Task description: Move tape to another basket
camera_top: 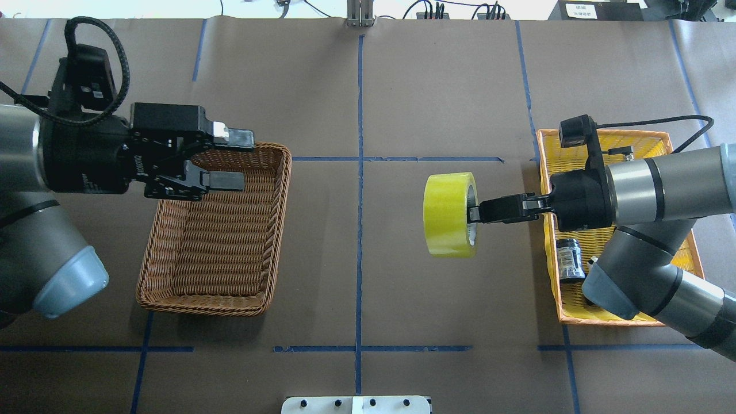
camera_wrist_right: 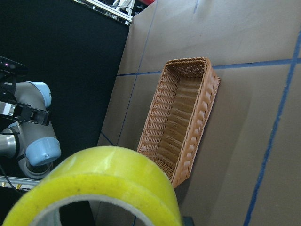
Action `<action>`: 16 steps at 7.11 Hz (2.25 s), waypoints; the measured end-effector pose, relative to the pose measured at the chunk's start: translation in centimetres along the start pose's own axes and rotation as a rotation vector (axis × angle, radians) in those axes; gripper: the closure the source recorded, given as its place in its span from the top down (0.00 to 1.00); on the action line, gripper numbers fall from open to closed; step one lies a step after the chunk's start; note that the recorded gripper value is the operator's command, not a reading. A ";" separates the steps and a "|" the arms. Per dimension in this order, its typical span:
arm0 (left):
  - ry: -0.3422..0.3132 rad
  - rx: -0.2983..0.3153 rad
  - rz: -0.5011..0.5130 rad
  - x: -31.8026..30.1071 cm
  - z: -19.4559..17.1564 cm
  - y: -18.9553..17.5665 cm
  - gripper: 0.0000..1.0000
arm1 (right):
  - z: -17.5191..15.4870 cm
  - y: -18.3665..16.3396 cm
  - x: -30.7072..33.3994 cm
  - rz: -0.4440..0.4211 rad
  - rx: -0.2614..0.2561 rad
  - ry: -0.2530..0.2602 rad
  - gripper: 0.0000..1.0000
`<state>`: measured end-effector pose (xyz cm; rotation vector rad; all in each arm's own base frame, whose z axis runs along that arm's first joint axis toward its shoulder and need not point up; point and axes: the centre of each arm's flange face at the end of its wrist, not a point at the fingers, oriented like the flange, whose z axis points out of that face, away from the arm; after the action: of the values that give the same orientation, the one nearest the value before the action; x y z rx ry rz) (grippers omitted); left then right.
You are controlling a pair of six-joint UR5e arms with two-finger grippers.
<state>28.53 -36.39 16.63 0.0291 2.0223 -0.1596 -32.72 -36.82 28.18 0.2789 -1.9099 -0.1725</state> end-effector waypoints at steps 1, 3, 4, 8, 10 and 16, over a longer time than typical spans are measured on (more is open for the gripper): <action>0.043 -0.016 -0.015 0.1 2.1 1.8 1.00 | 1.5 0.0 -2.0 0.030 0.010 -0.046 0.03; 0.106 -0.035 -0.045 -0.2 4.5 4.5 1.00 | 3.3 0.6 -4.4 0.079 0.043 -0.111 0.03; 0.126 -0.037 -0.075 -0.3 5.4 5.4 1.00 | 3.9 1.0 -4.6 0.090 0.049 -0.122 0.03; 0.213 0.035 -0.183 0.5 7.7 7.1 1.00 | 6.4 2.9 -5.3 0.120 0.037 -0.154 0.03; 0.225 0.046 -0.188 0.6 8.0 7.2 1.00 | 7.5 4.2 -5.5 0.136 0.020 -0.164 0.03; 0.233 -0.007 -0.217 0.6 9.6 9.6 0.05 | 9.0 4.9 -6.6 0.144 0.039 -0.197 0.28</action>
<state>37.68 -28.15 10.94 -0.1844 2.2563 -0.2984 -39.55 -30.43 20.34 0.1532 -2.1225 -0.0682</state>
